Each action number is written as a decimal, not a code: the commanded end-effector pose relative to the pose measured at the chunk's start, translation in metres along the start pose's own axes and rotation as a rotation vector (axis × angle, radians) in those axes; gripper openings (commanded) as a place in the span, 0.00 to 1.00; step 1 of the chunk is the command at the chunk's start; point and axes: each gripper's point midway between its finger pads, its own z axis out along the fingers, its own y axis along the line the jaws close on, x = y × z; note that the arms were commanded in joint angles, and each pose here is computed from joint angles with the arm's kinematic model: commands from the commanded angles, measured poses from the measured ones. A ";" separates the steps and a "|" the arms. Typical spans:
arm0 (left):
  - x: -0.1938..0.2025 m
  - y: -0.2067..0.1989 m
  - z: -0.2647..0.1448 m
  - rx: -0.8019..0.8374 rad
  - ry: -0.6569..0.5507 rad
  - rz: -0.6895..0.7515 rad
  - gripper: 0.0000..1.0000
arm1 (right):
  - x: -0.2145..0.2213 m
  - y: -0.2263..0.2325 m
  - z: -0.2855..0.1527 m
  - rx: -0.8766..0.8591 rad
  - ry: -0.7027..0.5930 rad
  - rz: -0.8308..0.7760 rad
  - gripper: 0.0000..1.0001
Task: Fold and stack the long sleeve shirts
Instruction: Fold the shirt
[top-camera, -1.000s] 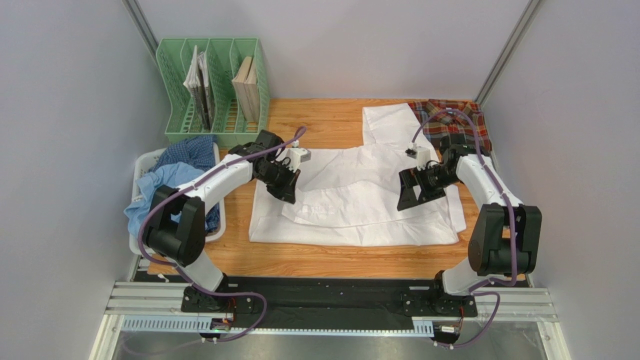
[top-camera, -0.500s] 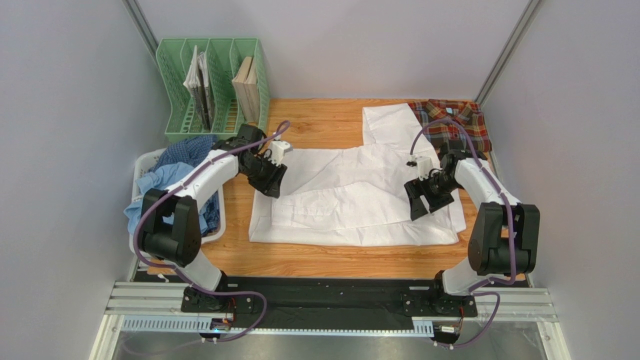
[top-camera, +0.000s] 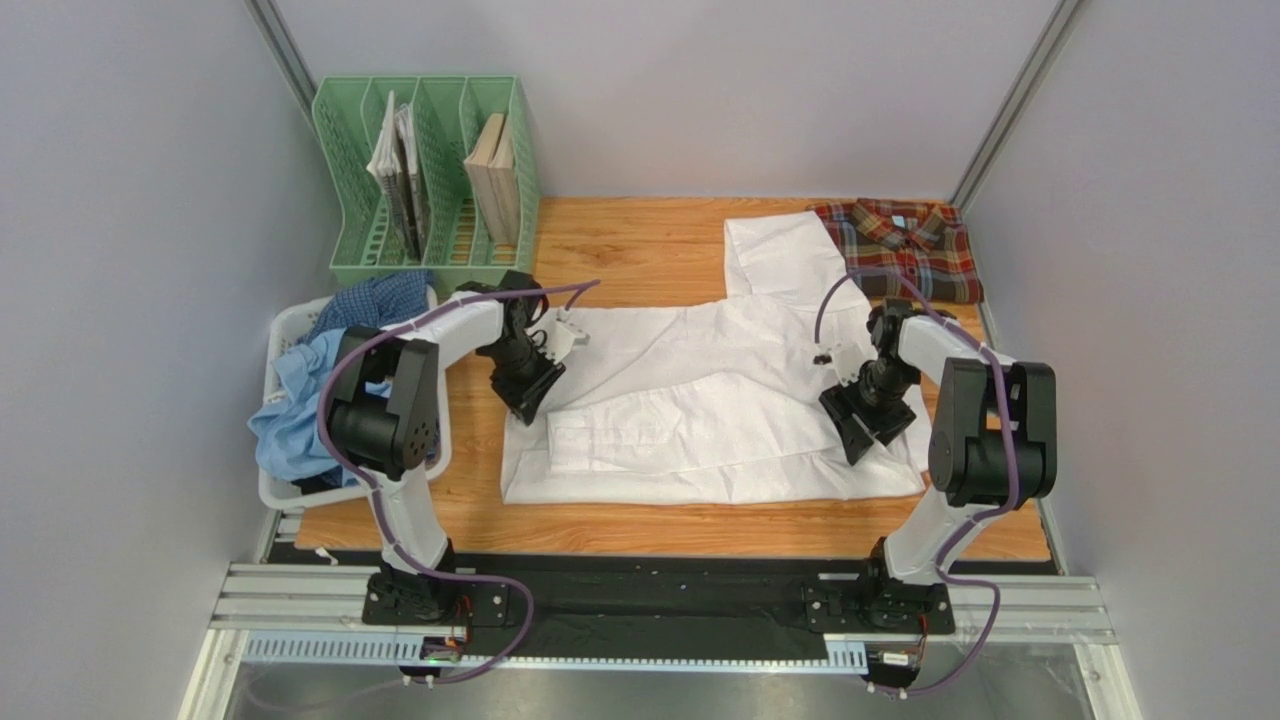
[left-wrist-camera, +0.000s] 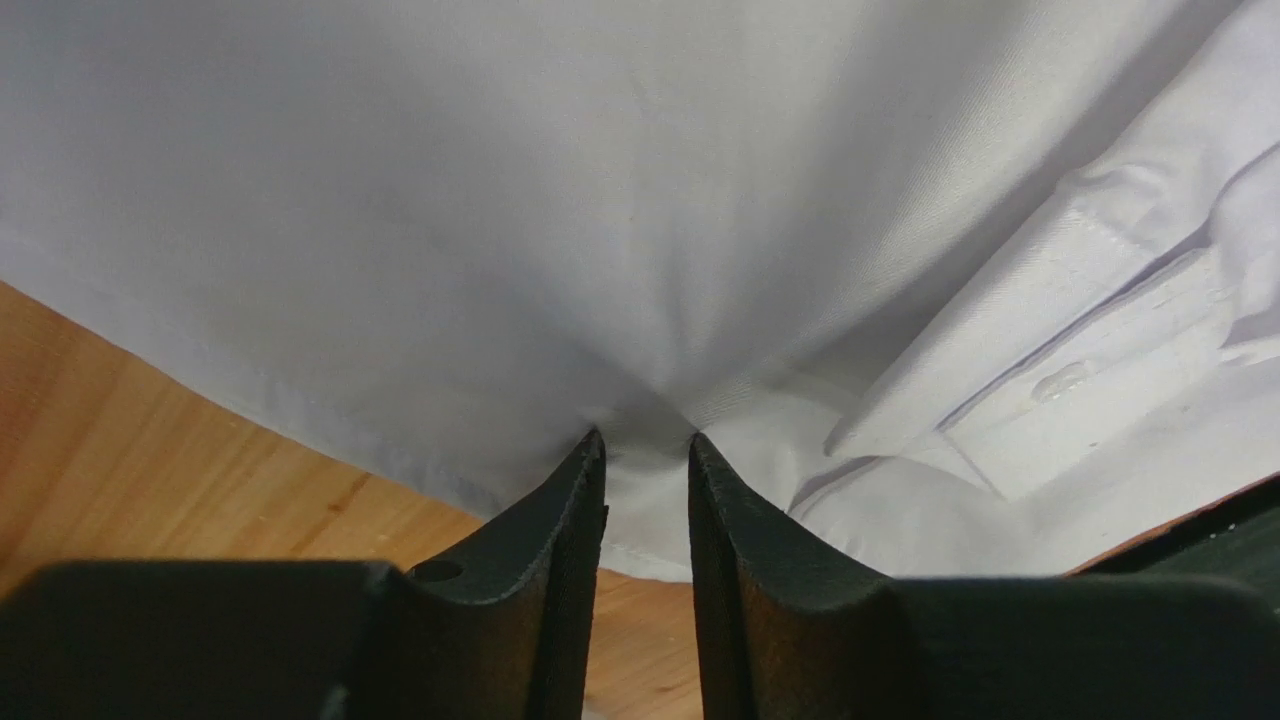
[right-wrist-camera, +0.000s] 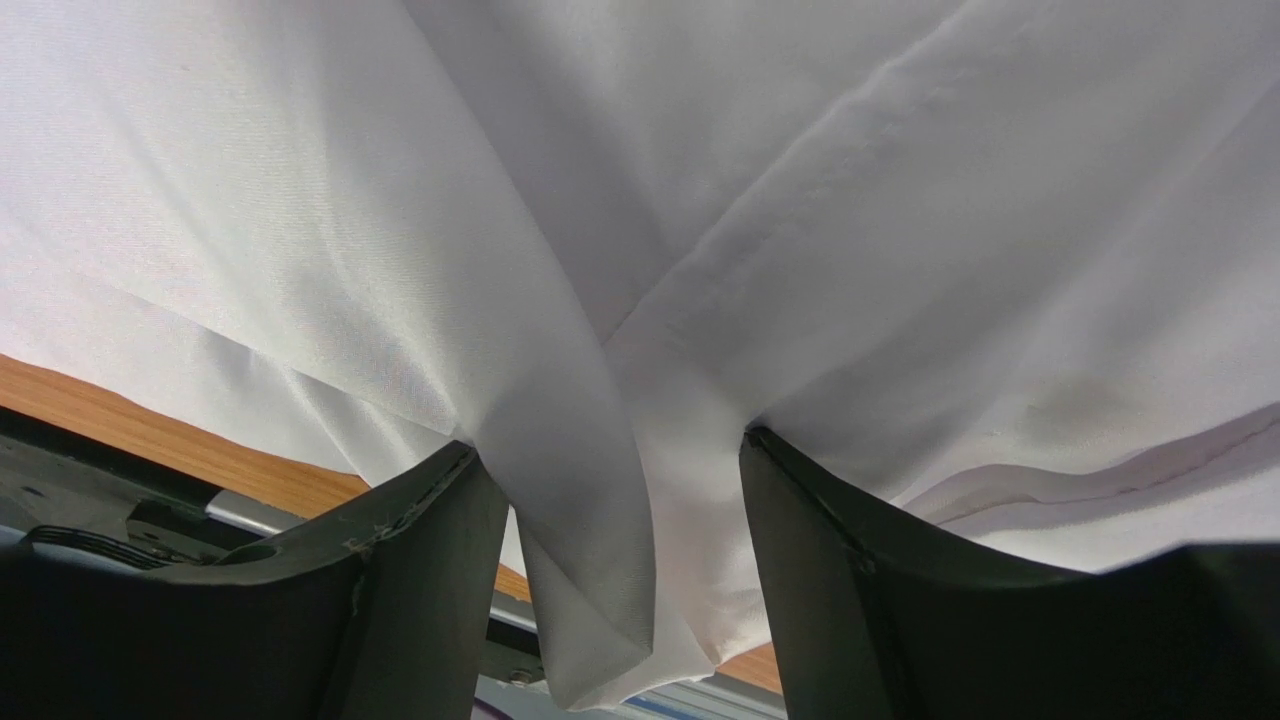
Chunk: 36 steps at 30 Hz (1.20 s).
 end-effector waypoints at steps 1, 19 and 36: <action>0.038 -0.007 -0.011 -0.025 0.103 0.054 0.33 | 0.031 0.011 0.003 -0.046 0.098 -0.070 0.63; -0.039 -0.030 -0.033 0.045 -0.036 0.086 0.42 | -0.060 -0.022 -0.042 -0.074 -0.115 0.040 0.61; 0.036 -0.023 -0.009 0.024 0.162 0.124 0.34 | 0.001 0.045 0.019 -0.170 0.176 -0.123 0.57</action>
